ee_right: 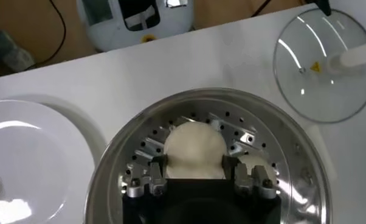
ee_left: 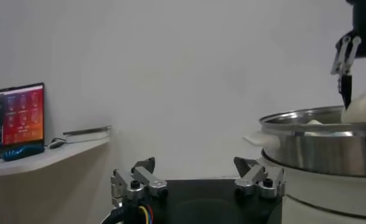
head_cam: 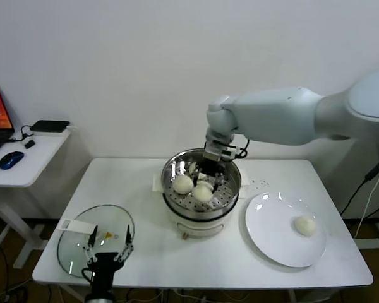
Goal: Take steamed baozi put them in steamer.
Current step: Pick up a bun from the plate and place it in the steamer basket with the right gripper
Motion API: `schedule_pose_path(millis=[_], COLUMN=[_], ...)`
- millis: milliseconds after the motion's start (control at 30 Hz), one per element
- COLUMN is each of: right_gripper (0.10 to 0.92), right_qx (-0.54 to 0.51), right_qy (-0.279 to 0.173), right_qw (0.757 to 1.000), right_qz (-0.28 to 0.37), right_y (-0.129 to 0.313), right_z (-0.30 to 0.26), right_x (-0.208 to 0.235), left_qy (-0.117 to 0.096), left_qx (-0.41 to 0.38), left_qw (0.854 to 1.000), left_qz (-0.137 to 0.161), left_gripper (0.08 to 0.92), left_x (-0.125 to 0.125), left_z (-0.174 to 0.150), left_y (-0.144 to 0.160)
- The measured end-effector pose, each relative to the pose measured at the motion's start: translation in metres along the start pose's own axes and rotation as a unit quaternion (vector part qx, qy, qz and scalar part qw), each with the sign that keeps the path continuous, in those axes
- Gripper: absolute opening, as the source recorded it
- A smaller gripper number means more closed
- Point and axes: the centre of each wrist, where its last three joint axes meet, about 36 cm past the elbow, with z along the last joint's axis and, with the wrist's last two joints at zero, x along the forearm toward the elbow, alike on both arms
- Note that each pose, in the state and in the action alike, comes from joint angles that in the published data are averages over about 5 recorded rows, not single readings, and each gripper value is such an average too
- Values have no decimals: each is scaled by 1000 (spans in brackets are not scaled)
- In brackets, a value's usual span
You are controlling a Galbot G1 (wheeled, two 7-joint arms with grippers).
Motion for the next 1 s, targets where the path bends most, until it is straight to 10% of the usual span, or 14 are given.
schedule_pose_path(millis=[633,1000], right_gripper=[624,819], right_qx=[26,22], right_qy=[-7,-5], right_qw=[999,999], right_qz=[-23,-28], right_y=[-21,-14], right_z=[7,16], right_x=[-38,-26], left_qy=[-2,-2], left_qx=[2,2], left_qw=[1000,1000], left_qz=[-2,0], left_gripper=[823,823], left_x=[-1,-1], left_z=[1,1], left_y=[0,1])
